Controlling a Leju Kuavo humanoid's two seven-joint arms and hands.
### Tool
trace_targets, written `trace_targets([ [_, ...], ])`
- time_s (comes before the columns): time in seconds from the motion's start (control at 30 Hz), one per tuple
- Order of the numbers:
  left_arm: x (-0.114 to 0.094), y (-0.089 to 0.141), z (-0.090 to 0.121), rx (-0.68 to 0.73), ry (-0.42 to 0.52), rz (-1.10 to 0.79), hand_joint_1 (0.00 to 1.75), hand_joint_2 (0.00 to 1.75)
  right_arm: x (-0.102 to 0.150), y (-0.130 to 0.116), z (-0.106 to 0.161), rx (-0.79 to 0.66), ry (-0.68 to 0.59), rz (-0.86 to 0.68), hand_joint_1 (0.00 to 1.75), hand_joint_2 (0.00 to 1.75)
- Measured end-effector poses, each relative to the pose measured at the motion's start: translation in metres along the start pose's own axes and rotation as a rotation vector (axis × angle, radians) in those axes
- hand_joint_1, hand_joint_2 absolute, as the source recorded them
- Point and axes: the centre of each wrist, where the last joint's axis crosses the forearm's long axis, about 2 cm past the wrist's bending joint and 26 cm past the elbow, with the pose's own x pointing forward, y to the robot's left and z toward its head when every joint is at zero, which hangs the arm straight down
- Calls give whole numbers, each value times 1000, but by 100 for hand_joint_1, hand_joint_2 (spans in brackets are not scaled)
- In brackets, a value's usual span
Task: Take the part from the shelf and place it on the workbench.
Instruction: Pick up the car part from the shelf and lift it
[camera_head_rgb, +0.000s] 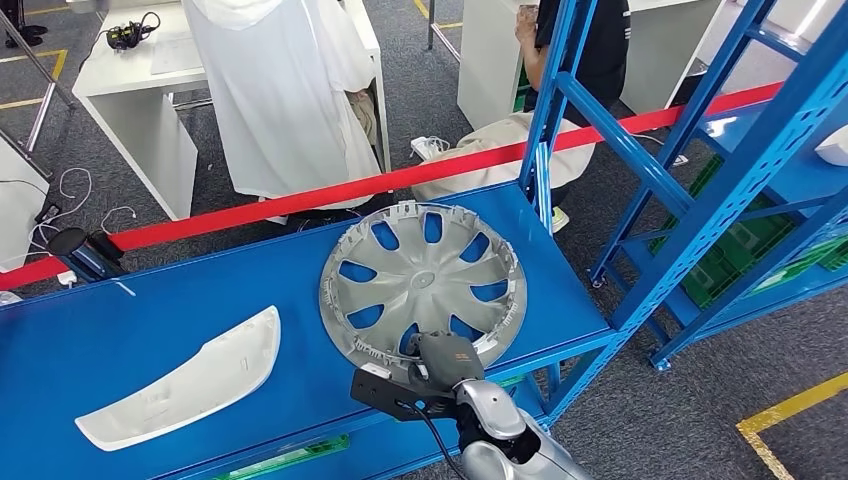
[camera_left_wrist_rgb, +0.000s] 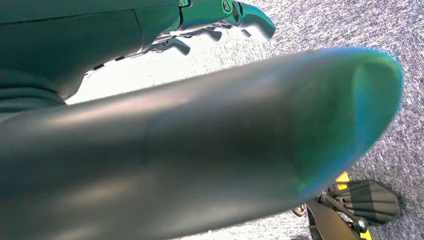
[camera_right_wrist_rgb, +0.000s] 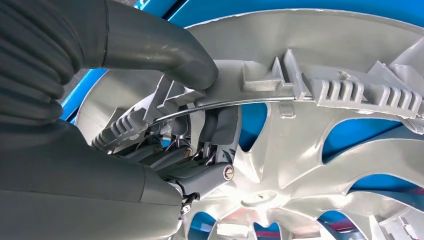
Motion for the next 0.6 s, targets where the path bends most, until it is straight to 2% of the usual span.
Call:
trace_targets([
  [0.17, 0, 0, 0, -2, 0, -6, 0, 0, 0, -8, -1, -56, -24, -35, 175, 175],
  [0.27, 0, 0, 0, -5, 0, -17, 0, 0, 7, -23, -1, -159, -84, -46, 175, 175],
  [0.57, 8, 1, -1, -1, -20, -40, 0, 0, 49, -123, -10, -587, -412, -36, 175, 175],
  [0.6, 10, 1, -1, 0, -23, -42, 0, 44, 55, -133, -11, -622, -441, -33, 175, 175],
])
